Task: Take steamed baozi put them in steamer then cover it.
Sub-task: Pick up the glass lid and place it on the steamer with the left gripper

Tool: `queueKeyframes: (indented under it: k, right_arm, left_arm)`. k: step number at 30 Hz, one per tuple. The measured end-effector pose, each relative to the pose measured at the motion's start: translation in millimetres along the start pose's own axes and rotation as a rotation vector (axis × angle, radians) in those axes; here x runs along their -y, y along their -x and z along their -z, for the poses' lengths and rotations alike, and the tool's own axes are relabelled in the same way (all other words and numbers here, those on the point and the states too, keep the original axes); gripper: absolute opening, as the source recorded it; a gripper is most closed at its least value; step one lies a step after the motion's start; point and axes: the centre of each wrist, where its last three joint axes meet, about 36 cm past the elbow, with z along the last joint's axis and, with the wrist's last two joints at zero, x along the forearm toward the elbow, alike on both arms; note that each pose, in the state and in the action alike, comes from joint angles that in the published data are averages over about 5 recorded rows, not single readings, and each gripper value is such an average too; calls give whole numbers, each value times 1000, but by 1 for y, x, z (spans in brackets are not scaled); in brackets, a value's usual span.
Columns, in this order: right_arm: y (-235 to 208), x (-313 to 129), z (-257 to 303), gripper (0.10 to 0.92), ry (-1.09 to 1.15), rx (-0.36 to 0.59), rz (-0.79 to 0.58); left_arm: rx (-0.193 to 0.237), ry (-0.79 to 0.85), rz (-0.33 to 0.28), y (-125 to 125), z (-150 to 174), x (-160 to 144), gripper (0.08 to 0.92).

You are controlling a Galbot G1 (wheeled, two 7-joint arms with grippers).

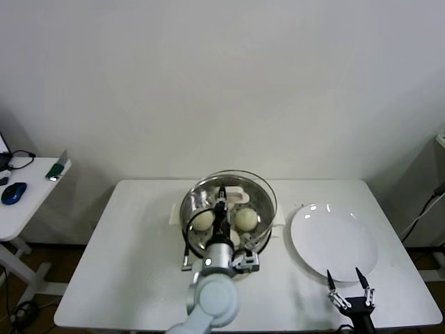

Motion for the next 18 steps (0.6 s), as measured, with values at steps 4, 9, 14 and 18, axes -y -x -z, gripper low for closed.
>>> queueKeyframes:
  k: [4,9,14,18]
  right_arm:
    - [1,1,0,823,2,2,-2]
    - [2,2,0,823,5,2,-6]
    - [2,2,-1,823,9,3,-9]
    - [2,1,-1,823,12,5,-12]
  left_arm:
    - [-4,16,0,-1,1,4,137]
    - [-7,31,-7,-1,1,9,137]
    - [-11,41,-14,-3,0,13,137]
    - [-14,49,-19,-1,-1,17,137]
